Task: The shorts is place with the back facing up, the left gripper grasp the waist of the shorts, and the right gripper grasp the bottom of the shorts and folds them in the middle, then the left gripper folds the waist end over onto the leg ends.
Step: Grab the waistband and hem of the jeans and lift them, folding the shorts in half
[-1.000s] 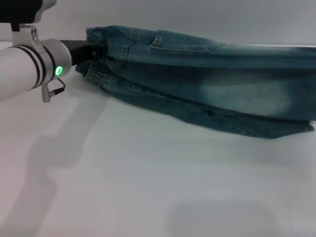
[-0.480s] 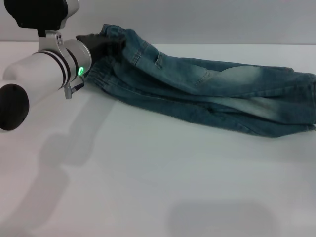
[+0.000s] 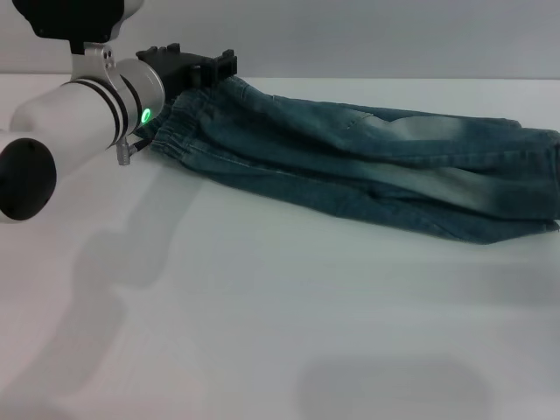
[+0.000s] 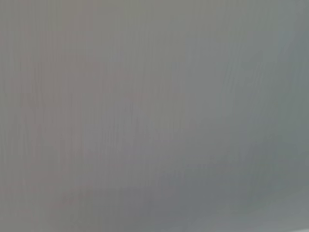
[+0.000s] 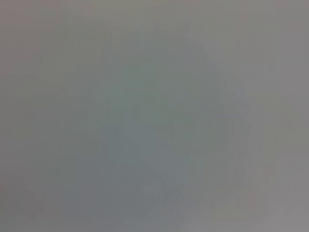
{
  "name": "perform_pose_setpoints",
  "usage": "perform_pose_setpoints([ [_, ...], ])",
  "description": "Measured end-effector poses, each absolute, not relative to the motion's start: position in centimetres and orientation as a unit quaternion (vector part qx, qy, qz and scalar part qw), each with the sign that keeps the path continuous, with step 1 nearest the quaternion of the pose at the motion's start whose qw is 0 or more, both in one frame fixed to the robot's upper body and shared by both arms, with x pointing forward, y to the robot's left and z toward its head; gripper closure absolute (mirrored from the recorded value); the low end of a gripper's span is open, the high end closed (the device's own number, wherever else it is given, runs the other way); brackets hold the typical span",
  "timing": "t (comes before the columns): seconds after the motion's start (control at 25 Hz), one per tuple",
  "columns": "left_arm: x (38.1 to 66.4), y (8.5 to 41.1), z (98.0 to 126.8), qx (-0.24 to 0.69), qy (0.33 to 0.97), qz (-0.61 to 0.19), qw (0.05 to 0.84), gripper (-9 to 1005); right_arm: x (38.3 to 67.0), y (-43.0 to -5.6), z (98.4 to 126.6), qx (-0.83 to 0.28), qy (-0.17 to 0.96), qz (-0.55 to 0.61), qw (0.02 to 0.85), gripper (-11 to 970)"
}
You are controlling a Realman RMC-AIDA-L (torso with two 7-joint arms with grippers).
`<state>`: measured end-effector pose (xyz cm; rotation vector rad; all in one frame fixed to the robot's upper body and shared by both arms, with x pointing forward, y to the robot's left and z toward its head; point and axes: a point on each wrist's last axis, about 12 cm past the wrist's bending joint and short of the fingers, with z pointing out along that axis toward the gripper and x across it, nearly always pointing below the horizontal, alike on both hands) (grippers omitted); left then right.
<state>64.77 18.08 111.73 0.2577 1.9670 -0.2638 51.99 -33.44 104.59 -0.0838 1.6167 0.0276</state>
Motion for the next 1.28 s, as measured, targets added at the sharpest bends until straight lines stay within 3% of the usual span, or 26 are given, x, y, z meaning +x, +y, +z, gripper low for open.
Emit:
perform_pose_setpoints([
  [0.04, 64.8, 18.1, 111.7, 0.110, 0.830, -0.109, 0.536, 262, 51.8, -33.2, 104.4, -0.040, 0.721, 0.017, 0.691, 264],
  [0.16, 64.7, 18.6, 111.6, 0.107, 0.837, -0.105, 0.526, 156, 51.5, -32.4, 103.9, -0.052, 0.719, 0.032, 0.693, 257],
  [0.8, 64.8, 23.0, 110.8, 0.064, 0.888, -0.064, 0.452, 150, 50.4, -28.1, 102.9, -0.118, 0.717, 0.093, 0.680, 254],
  [1.28, 64.8, 22.9, 109.4, 0.078, 0.907, -0.051, 0.410, 145, 50.2, -27.9, 103.1, -0.119, 0.713, 0.098, 0.684, 254],
])
